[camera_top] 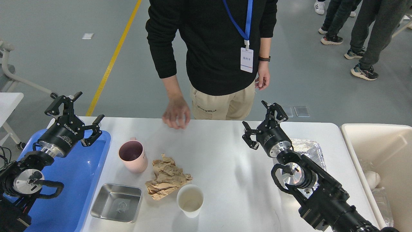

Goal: Tidy desktop

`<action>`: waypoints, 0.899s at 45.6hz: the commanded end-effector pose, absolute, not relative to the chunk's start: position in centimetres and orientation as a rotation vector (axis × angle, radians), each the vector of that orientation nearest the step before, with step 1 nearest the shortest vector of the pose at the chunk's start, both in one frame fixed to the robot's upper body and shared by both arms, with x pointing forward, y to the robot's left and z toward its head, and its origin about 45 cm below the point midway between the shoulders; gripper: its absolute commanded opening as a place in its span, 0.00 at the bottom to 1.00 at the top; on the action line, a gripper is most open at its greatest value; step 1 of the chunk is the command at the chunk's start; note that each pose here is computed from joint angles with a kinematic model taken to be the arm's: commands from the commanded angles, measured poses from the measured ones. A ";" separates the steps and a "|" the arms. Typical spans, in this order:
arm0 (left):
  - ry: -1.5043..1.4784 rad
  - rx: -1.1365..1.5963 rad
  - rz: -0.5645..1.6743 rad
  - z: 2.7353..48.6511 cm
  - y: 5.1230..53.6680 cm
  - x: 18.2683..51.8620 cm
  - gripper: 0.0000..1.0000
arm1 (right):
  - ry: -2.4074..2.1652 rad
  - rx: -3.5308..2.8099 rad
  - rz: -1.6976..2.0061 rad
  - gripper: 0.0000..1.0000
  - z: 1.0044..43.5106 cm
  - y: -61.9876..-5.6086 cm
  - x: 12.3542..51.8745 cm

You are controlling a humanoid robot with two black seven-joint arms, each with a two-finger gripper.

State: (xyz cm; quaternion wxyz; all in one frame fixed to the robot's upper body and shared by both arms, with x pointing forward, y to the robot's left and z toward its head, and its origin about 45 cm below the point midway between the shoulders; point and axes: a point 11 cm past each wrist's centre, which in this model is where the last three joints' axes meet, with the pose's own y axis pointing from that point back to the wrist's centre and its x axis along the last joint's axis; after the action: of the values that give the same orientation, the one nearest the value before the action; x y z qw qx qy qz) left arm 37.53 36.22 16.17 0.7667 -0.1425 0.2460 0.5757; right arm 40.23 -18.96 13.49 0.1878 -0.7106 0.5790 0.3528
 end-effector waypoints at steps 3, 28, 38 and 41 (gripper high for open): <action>0.533 -0.308 1.258 16.2 36.3 37.6 0.97 | 1.625 -2.012 0.994 1.00 13.4 -18.6 40.2; 0.536 -0.348 1.258 16.6 36.3 37.8 0.97 | 1.625 -2.014 0.994 1.00 13.4 -18.6 40.2; 0.533 -0.304 1.228 16.6 36.0 37.1 0.97 | 1.630 -2.016 0.988 1.00 13.5 -18.9 40.3; 0.536 -0.237 1.217 16.4 36.4 36.4 0.97 | 1.630 -2.016 0.988 1.00 13.5 -18.9 40.3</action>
State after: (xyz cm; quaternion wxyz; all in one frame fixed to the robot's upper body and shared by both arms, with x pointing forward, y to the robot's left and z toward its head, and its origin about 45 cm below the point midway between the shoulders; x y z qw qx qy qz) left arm 37.27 35.93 16.47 0.7707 -0.1451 0.2475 0.5690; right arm 40.25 -18.84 13.46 0.1824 -0.7143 0.5775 0.3506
